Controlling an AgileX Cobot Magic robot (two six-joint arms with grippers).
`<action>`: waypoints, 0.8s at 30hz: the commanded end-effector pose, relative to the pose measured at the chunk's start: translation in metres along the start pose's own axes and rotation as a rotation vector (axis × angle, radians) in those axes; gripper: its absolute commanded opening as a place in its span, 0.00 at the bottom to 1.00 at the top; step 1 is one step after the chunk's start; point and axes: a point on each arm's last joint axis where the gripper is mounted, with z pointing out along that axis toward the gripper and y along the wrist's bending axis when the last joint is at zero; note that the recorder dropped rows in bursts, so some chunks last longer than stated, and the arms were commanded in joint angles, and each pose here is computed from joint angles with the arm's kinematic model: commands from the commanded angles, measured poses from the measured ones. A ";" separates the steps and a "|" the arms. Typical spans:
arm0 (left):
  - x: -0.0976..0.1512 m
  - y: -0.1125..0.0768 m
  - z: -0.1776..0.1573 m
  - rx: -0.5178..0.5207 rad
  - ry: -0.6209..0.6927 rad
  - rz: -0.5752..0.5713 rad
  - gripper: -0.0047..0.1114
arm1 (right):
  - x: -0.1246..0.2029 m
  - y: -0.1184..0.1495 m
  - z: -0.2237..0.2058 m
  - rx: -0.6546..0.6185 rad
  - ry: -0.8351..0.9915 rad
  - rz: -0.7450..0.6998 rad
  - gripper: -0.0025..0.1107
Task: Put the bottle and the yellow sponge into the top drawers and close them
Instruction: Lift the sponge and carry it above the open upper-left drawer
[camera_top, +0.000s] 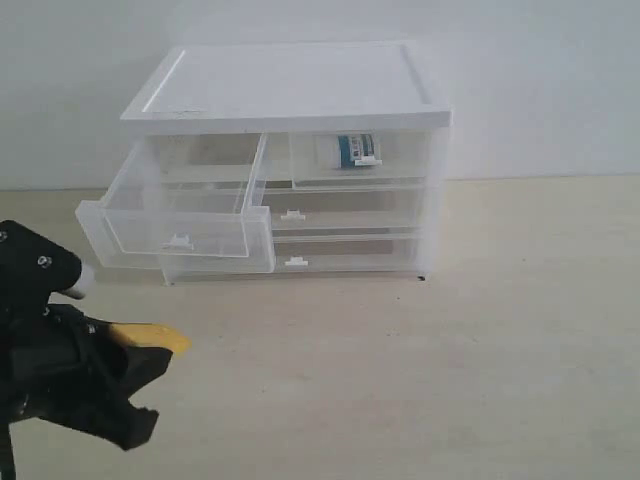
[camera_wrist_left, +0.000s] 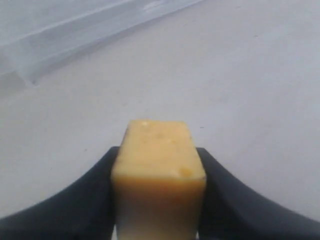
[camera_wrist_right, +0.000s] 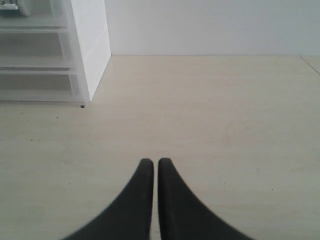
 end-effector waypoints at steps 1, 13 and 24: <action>-0.010 -0.027 -0.018 0.105 -0.083 0.223 0.08 | 0.001 0.000 0.000 0.001 -0.008 0.000 0.03; -0.082 -0.037 -0.040 0.109 -0.371 0.447 0.08 | 0.001 0.000 0.000 0.001 -0.008 0.000 0.03; -0.140 -0.016 -0.048 -0.116 -0.363 0.829 0.08 | 0.001 0.000 0.000 0.001 -0.008 0.000 0.03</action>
